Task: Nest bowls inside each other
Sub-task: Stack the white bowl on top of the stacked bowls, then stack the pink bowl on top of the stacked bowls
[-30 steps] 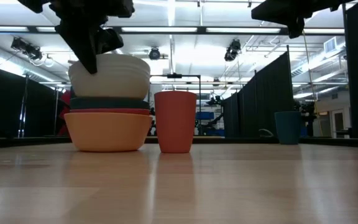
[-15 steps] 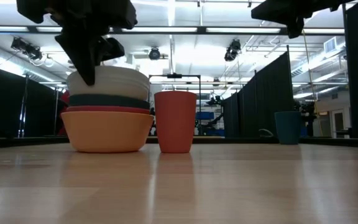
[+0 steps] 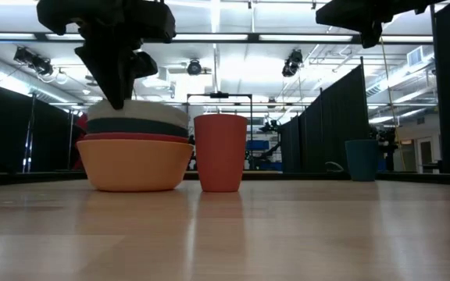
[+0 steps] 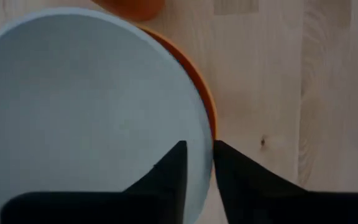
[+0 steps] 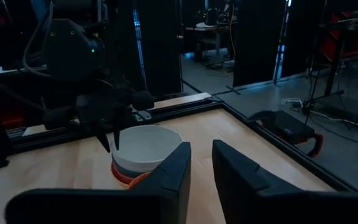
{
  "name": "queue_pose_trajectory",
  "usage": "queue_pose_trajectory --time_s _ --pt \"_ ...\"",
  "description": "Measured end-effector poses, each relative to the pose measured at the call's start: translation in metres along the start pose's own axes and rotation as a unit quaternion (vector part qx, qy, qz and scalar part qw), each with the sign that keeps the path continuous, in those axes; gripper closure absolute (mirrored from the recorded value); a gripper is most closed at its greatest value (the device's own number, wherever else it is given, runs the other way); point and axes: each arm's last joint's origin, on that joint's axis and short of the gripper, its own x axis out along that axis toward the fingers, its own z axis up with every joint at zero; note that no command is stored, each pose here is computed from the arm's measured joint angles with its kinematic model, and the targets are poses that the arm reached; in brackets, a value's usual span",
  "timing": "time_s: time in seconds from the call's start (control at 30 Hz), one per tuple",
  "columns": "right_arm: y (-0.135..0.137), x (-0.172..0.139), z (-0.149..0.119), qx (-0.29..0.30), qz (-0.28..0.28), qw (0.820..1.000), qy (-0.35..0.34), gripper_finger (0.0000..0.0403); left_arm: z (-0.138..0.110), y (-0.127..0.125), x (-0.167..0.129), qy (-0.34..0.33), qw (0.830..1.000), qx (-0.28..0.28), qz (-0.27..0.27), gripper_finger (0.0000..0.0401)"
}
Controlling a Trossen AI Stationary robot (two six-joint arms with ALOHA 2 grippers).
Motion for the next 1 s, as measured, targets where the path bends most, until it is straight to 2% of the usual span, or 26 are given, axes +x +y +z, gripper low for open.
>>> queue_pose_trajectory --time_s 0.2,0.33,0.57,0.73,0.9,1.0 --pt "0.000 0.000 0.000 0.000 0.000 1.000 0.000 0.0318 0.000 0.001 -0.001 -0.001 1.000 -0.002 0.011 0.0260" --pt "0.000 0.000 0.000 -0.001 0.001 1.000 0.001 0.0304 0.007 0.001 -0.012 -0.019 1.000 0.003 0.012 0.0230" --pt "0.010 -0.014 -0.016 0.033 0.119 0.987 0.101 0.0309 0.020 -0.013 -0.035 -0.073 0.997 0.041 -0.002 0.0231" --pt "0.015 -0.027 -0.028 0.062 0.192 0.960 0.192 0.0314 0.027 -0.023 -0.052 -0.111 0.991 0.067 -0.012 0.0231" --pt "0.017 -0.042 -0.039 0.092 0.246 0.919 0.293 0.0319 0.033 -0.033 -0.071 -0.150 0.984 0.093 -0.022 0.0232" --pt "0.022 -0.049 -0.052 0.129 0.227 0.892 0.369 0.0333 0.034 -0.035 -0.073 -0.158 0.982 0.097 -0.025 0.0233"
